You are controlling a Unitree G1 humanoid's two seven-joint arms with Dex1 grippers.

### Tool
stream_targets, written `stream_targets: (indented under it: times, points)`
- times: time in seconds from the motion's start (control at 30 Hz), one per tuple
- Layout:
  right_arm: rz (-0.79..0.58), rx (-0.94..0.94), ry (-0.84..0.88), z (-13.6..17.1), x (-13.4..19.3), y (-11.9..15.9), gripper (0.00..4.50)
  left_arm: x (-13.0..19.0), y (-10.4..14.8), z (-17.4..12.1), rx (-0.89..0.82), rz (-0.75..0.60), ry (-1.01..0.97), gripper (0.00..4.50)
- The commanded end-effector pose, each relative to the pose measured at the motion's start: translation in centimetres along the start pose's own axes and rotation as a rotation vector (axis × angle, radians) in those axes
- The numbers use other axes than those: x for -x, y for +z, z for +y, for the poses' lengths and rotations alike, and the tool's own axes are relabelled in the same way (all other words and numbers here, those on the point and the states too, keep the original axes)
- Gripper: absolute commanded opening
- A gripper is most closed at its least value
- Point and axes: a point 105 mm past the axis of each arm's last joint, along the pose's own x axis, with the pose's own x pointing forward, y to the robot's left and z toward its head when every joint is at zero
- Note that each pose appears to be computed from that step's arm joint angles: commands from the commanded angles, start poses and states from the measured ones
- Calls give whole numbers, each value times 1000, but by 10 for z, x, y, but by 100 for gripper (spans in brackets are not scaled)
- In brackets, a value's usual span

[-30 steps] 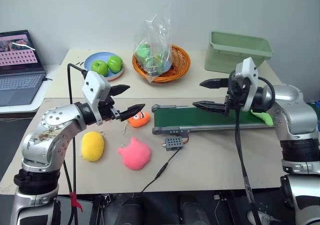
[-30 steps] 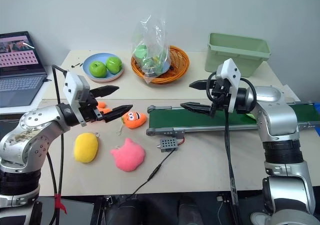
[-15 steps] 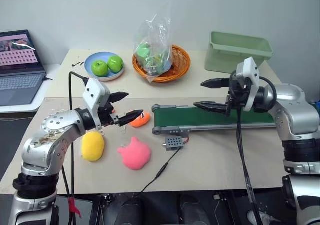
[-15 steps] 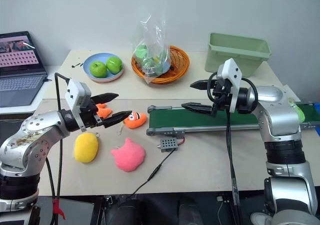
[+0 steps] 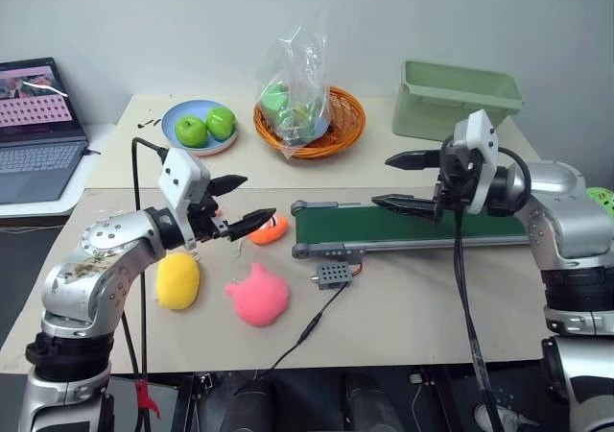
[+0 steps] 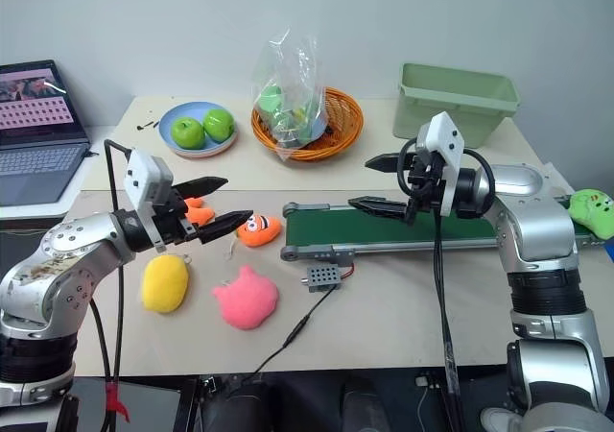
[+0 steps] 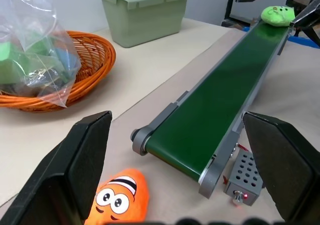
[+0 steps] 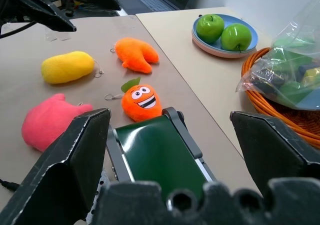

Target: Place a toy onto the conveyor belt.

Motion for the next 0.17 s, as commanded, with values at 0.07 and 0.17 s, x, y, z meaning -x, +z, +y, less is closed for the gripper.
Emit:
stream_targets:
  times: [0.07, 0.17]
  points:
    - [-37, 33, -27, -4, 6, 12, 450, 4, 11, 3, -35, -38, 21, 444]
    - [-37, 31, -25, -4, 5, 11, 450, 4, 11, 4, -40, -36, 28, 444]
